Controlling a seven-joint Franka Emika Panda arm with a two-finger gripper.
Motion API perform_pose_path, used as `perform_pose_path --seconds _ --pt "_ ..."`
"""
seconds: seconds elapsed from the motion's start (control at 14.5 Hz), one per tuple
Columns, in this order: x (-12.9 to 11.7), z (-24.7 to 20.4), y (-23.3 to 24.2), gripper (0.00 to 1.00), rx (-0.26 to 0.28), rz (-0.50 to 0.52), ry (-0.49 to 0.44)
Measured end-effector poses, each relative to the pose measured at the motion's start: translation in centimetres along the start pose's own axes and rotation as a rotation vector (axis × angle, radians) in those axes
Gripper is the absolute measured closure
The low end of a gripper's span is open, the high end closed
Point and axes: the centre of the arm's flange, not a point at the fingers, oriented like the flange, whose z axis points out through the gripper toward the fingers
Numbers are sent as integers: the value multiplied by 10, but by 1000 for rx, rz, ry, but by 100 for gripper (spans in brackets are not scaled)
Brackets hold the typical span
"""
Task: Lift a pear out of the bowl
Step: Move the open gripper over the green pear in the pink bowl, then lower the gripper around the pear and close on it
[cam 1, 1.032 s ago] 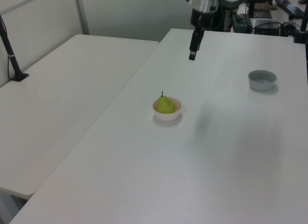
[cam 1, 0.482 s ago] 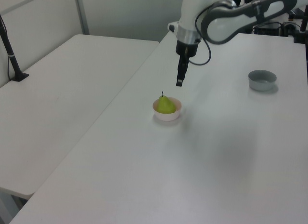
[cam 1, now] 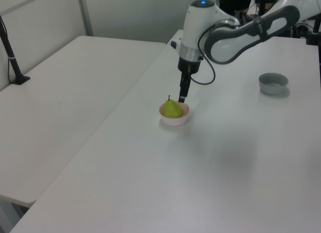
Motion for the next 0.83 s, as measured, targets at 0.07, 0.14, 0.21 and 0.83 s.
perform_pose_path --seconds 0.07,0.14,0.21,0.83 --pt "1 8 -4 0 0 -5 4" --pt "1 15 -7 0 0 -10 7" --pt "2 20 -10 0 0 -14 10" --pt "5 31 -21 0 5 -27 40"
